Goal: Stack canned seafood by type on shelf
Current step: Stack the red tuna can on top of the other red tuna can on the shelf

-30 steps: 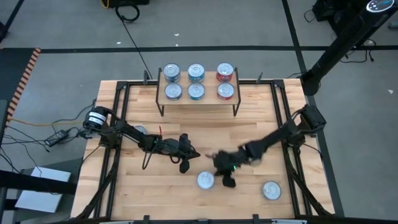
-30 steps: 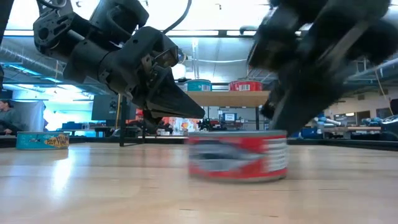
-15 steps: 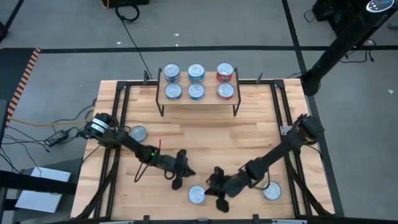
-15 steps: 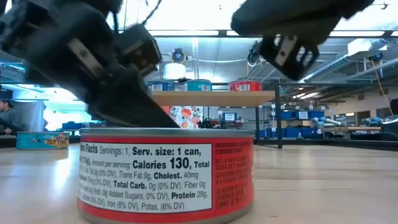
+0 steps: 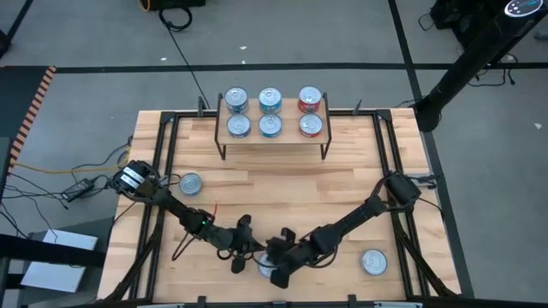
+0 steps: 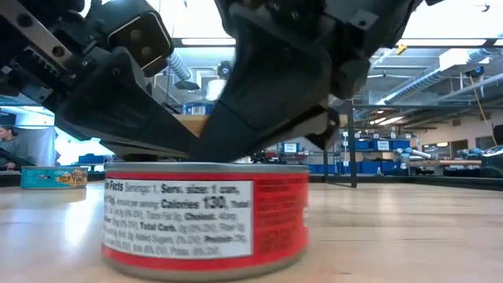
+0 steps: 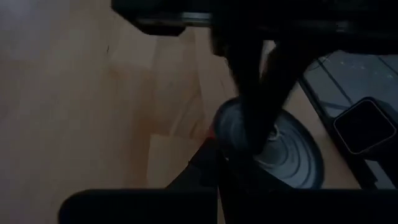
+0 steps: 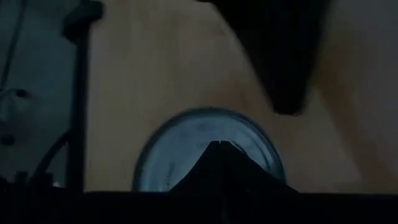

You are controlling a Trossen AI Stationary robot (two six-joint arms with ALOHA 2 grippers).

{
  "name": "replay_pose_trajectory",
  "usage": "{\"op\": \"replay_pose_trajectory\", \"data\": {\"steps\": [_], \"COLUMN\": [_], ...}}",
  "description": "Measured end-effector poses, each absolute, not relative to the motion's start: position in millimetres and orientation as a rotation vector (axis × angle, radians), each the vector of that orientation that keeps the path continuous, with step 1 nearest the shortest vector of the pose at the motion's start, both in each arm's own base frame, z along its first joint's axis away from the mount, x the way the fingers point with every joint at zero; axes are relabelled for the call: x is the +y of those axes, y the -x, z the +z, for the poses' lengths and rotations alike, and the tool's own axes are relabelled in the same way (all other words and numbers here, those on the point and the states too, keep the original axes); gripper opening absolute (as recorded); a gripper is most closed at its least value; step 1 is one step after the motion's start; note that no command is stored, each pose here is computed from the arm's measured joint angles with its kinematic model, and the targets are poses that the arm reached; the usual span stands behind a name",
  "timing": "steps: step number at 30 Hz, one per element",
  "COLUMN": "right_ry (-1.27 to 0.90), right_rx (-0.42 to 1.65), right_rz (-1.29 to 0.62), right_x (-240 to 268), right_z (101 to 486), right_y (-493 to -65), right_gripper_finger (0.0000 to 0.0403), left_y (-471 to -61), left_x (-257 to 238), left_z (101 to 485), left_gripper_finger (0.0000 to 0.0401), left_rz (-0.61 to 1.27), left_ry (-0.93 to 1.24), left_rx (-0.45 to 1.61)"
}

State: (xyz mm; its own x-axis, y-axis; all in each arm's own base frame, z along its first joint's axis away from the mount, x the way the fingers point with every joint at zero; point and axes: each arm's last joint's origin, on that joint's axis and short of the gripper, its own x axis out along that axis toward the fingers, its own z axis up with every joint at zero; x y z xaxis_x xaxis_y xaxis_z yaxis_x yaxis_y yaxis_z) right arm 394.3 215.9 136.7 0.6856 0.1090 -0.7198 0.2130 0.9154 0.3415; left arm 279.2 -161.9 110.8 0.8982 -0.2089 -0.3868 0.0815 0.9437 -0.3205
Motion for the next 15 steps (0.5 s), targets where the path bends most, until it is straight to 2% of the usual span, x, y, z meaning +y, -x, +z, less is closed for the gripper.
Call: {"op": "replay_pose_trajectory", "data": {"steps": [6, 12, 15], "right_ry": [-0.415, -0.401, -0.339], "right_rx": [0.892, 0.914, 0.948], "right_rz": [-0.224, -0.303, -0.31], "right_x": [193.7, 175.9, 164.0], "right_z": [137.6, 140.4, 147.6], "right_y": [-391.5, -392.8, -390.4], "right_gripper_finger": [0.0006, 0.0006, 0.0006], "left_y": [-279.7, -285.4, -292.0], "left_x": [-160.8, -148.6, -135.1], "left_z": [111.3, 116.0, 116.4], "left_gripper_finger": [0.0001, 0.0001, 0.0001], "left_rz": [-0.126, 0.074, 0.114], "left_ry": [0.302, 0.303, 0.338], "left_rx": [0.417, 0.32, 0.315]}}
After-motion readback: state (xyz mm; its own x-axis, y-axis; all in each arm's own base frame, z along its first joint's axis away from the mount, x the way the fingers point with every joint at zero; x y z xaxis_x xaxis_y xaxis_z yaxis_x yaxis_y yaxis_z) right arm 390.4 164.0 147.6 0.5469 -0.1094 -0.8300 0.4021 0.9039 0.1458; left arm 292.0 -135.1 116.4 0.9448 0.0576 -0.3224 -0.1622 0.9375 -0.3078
